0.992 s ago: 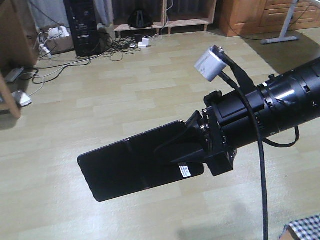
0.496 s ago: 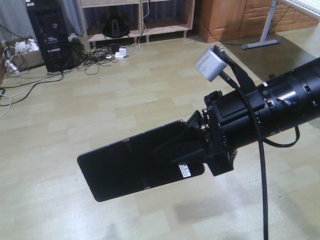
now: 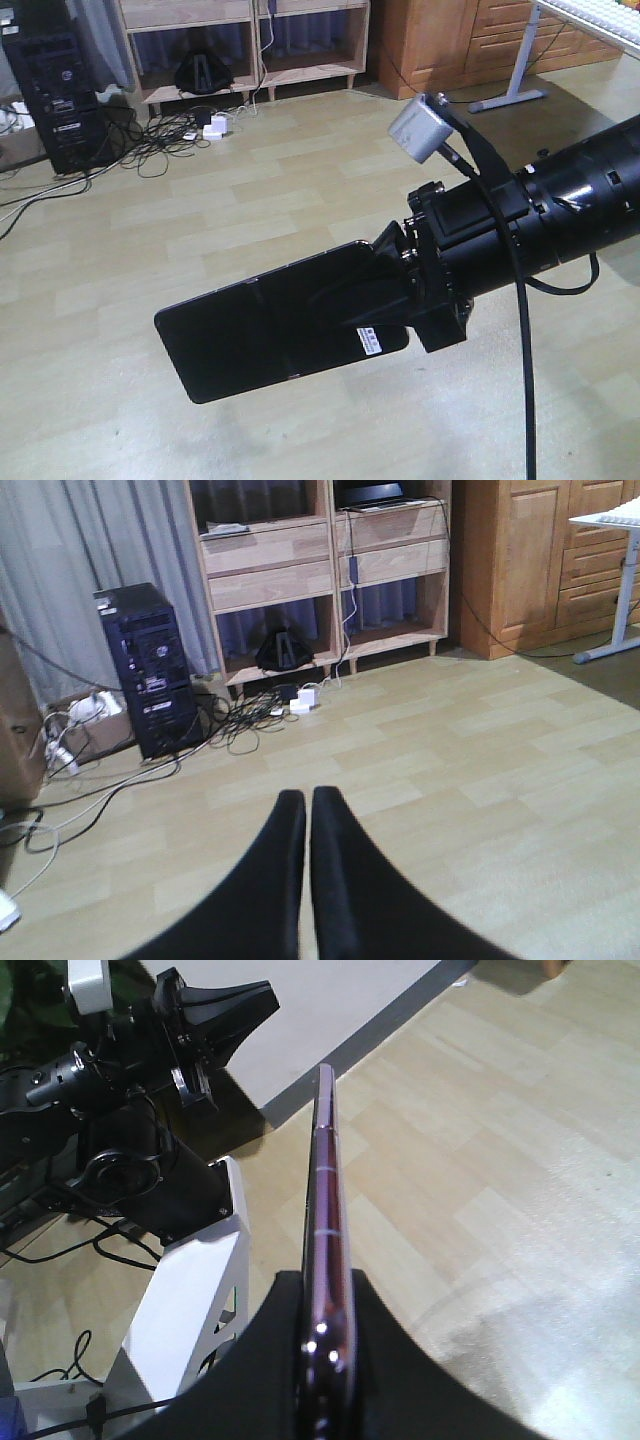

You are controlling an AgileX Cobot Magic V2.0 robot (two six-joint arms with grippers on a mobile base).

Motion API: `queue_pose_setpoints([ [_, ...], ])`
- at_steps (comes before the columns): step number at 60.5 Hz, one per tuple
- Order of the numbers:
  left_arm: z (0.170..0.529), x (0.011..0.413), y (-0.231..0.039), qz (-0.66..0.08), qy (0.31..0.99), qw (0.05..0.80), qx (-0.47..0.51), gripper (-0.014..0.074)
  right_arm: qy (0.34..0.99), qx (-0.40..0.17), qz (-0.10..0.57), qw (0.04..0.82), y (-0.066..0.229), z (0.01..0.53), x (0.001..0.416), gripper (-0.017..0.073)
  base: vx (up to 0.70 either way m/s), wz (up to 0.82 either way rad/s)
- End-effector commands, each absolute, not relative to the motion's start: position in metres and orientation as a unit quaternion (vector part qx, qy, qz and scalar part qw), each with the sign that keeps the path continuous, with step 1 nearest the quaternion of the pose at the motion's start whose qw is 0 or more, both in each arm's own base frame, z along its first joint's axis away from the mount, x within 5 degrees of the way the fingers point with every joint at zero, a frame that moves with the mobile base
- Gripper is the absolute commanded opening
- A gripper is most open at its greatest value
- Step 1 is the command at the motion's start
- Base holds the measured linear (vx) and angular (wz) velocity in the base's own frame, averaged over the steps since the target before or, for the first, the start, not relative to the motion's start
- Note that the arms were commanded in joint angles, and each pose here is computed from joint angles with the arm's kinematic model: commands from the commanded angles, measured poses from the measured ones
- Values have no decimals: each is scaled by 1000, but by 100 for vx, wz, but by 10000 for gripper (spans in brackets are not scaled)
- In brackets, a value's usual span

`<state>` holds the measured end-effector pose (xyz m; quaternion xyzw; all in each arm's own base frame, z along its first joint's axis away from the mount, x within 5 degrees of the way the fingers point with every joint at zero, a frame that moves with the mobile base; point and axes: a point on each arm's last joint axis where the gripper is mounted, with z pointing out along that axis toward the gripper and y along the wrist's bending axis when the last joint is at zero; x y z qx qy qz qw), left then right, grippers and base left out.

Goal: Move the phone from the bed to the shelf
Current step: 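Drive away from the bed holding the phone in the right gripper, then drive up to the wooden shelf unit holding the phone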

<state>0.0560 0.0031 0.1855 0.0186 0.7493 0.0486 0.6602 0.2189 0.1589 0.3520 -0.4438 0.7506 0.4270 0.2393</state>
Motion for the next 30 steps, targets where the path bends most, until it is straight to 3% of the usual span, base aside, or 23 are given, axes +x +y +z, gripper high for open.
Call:
queue_pose_setpoints([
  [1,201,55,3,47,713,700,16,1,719,-449,467,251,159,374,207,-1,43,-8],
  [30,201,55,3,47,713,700,16,1,719,-449,467,251,159,374,207,-1,45,-15],
])
